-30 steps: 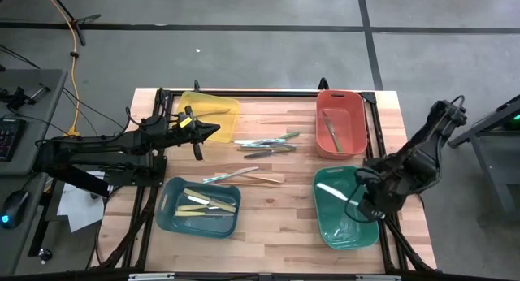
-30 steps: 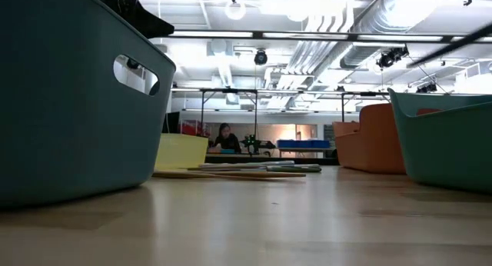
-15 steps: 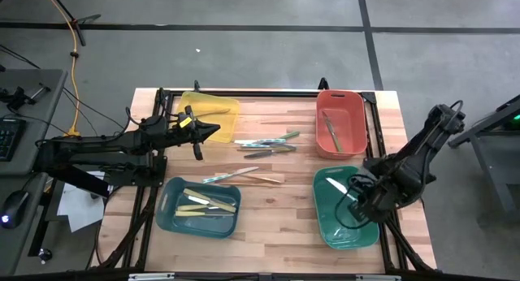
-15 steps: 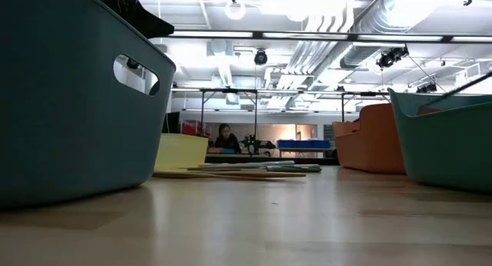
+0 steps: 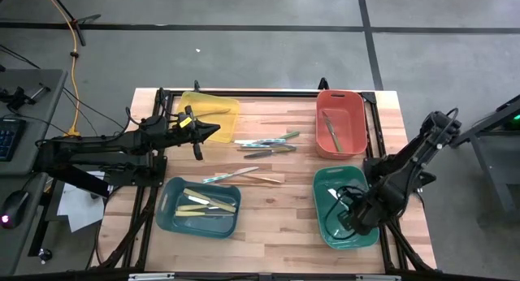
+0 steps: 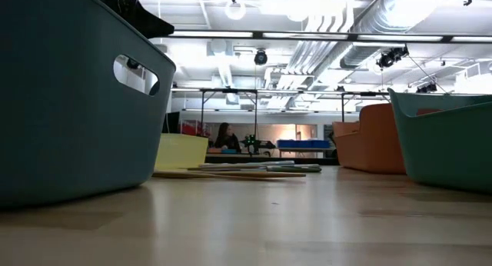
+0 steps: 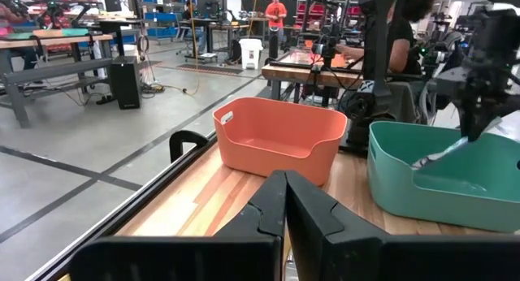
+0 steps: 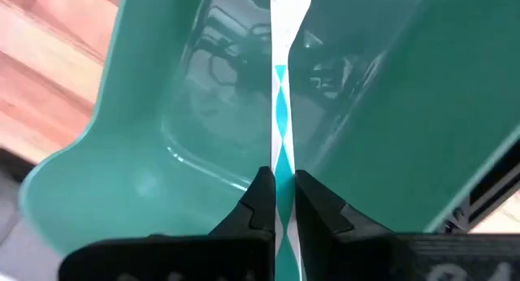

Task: Sort silverware by color (type)
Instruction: Put the patterned green knife into the green bin, then put the gold knife into the yellow bin

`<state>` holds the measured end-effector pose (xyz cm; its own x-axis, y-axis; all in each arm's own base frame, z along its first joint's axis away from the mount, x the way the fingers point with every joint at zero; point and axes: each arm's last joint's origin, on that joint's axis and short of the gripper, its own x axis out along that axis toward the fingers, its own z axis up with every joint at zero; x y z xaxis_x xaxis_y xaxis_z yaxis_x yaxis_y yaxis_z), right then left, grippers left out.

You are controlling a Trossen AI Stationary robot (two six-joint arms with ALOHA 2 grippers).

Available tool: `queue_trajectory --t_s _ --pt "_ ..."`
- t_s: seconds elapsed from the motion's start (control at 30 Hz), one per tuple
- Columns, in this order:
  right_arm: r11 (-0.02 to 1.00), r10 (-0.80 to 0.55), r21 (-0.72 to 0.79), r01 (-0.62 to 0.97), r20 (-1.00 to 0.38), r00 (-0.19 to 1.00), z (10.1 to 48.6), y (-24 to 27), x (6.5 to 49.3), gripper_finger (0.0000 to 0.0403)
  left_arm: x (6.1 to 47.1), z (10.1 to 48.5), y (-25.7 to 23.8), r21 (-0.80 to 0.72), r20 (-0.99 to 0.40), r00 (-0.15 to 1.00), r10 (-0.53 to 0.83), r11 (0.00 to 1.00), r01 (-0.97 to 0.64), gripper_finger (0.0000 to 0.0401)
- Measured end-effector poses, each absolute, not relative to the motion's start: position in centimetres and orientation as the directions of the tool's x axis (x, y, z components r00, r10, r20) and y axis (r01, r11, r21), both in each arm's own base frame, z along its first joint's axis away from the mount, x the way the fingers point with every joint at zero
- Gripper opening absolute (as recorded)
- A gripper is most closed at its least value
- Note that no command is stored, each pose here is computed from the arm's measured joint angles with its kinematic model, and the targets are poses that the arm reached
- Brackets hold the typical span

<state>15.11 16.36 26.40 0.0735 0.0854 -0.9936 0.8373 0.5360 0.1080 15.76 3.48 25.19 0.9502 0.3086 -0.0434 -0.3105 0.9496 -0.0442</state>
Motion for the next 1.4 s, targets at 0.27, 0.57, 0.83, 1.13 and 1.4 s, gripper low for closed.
queue_trajectory --t_s 0.27,0.57,0.83,1.13,1.4 --pt "0.536 0.006 0.006 0.844 -1.0 0.003 23.8 17.7 16.5 0.0009 15.8 25.3 3.5 -0.045 -0.036 0.95 0.309 0.95 -0.31 0.0" --pt "0.532 -0.02 -0.058 0.845 -0.998 -0.057 21.9 18.6 17.4 0.0013 15.8 25.4 3.5 -0.037 -0.024 0.951 0.309 0.95 -0.31 0.0" --pt "0.533 -0.003 -0.09 0.841 -0.995 -0.104 21.4 18.8 17.5 0.0018 15.8 25.4 3.5 -0.036 -0.024 0.951 0.309 0.95 -0.309 0.0" --pt "0.534 -0.004 -0.09 0.841 -0.995 -0.103 21.4 18.8 17.5 0.0052 15.8 25.4 3.5 -0.03 -0.017 0.951 0.309 0.951 -0.309 0.0" --pt "0.536 -0.004 -0.09 0.84 -0.995 -0.104 21.4 18.8 17.5 0.0056 15.8 25.4 3.5 -0.03 -0.018 0.951 0.309 0.951 -0.309 0.0"
